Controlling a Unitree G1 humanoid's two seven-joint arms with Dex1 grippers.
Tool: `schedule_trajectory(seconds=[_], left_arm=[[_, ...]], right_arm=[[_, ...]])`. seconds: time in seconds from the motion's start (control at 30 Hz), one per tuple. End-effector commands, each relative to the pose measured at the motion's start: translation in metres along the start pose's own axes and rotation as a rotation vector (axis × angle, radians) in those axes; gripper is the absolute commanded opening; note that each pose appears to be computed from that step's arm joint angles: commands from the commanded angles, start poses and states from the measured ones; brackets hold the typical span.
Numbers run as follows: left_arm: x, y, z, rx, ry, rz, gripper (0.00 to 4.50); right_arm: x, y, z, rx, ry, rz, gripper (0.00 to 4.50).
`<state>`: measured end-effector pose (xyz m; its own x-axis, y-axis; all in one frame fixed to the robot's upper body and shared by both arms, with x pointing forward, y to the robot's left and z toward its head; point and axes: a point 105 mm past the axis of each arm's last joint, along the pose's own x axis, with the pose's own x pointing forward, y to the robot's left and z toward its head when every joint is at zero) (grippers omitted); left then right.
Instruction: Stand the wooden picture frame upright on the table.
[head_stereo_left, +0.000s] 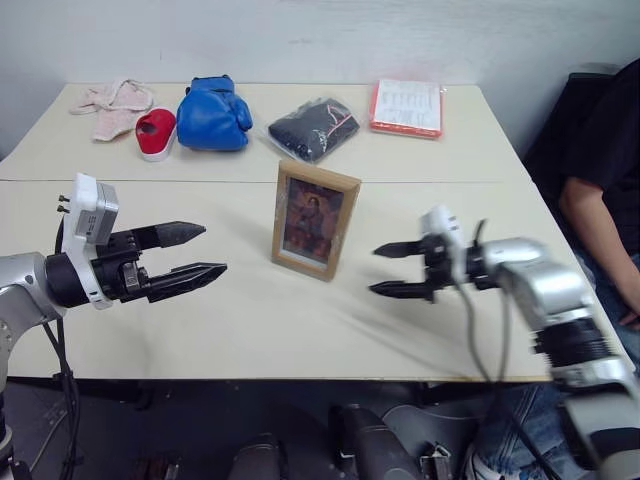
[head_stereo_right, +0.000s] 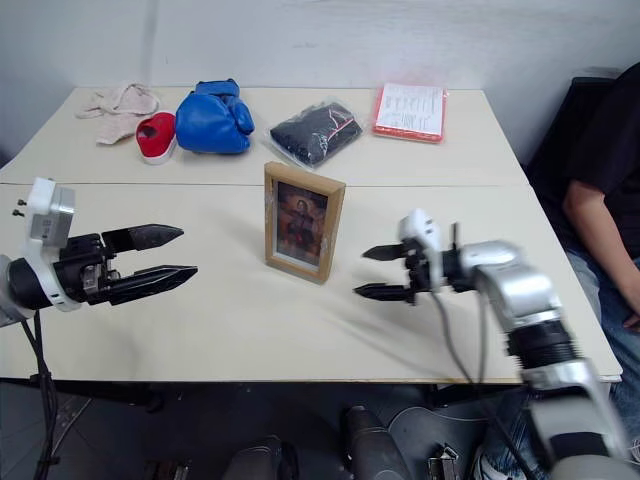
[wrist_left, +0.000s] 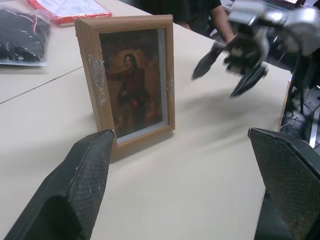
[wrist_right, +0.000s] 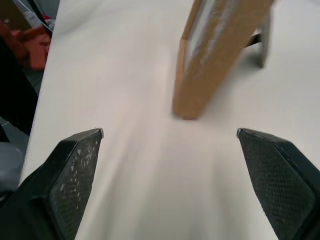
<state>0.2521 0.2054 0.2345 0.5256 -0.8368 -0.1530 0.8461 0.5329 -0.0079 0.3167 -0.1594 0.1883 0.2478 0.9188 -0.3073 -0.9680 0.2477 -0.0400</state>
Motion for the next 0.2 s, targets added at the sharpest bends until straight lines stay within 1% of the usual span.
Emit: schedule_trajectory(seconds=[0.03, 0.13, 0.2], left_arm=[[-0.006, 0.005, 0.015, 0.080, -0.025, 0.022, 4.50], [-0.010, 0.011, 0.023, 0.096, -0.048, 0.036, 4.50], [-0.010, 0.015, 0.030, 0.105, -0.073, 0.044, 4.50]], right_arm=[[-0.041, 0.015, 0.042, -0.011, -0.074, 0.033, 4.46], [-0.063, 0.022, 0.054, 0.025, -0.110, 0.015, 4.46], [-0.067, 0.025, 0.054, 0.030, -0.133, -0.012, 4.46]])
